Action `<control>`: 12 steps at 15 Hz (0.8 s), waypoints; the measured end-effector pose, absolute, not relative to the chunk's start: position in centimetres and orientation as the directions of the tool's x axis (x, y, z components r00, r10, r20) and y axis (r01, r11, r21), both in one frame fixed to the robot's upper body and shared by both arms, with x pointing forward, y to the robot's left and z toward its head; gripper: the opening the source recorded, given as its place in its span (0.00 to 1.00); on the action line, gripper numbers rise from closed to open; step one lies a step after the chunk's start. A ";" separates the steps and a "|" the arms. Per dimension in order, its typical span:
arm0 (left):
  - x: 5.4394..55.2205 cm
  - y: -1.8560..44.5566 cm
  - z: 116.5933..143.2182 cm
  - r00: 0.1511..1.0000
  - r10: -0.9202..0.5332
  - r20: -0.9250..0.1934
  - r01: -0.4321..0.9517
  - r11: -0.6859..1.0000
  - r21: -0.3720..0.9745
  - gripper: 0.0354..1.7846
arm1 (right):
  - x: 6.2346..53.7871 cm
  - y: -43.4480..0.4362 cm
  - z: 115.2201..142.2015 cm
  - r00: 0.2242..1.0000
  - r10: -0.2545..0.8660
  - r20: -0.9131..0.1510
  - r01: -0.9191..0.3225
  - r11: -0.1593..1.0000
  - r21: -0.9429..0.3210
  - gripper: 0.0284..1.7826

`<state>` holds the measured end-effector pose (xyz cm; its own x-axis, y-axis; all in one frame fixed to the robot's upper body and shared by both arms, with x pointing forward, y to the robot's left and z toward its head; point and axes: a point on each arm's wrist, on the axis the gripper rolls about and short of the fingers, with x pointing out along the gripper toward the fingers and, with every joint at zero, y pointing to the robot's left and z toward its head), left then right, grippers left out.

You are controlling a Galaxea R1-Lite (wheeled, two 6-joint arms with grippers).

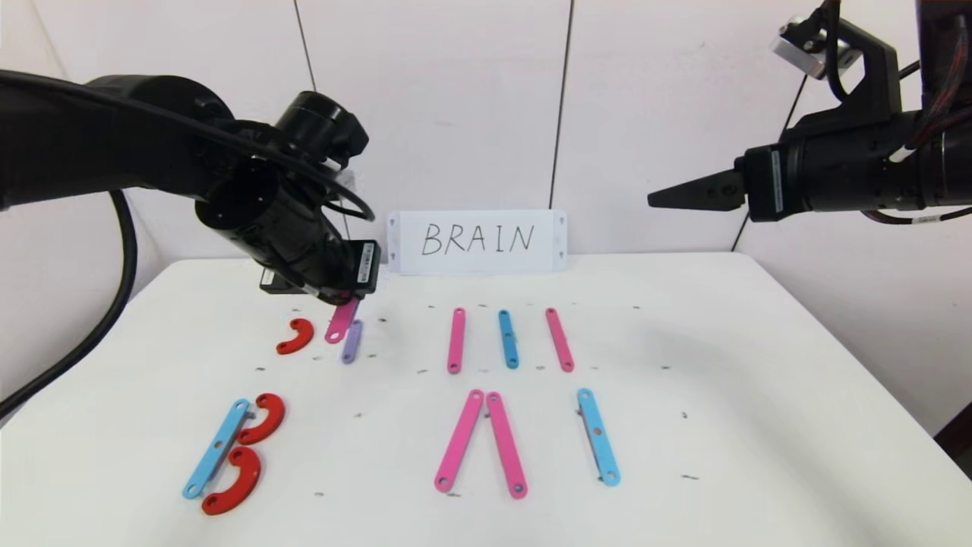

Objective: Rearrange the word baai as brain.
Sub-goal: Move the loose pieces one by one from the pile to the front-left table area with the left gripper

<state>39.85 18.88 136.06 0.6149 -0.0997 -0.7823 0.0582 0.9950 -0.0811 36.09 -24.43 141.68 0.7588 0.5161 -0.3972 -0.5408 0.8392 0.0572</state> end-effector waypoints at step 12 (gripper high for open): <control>35.0 20.3 126.4 0.482 -0.063 -0.874 0.076 0.997 -0.030 0.14 | 35.9 -24.5 141.8 0.758 0.517 -0.396 -0.542 0.838 0.058 0.98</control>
<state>35.05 20.35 126.43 0.4824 -0.0629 -0.8737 0.0760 0.9967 -0.0298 35.93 -24.48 141.76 0.7584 0.5175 -0.3963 -0.5418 0.8385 0.0580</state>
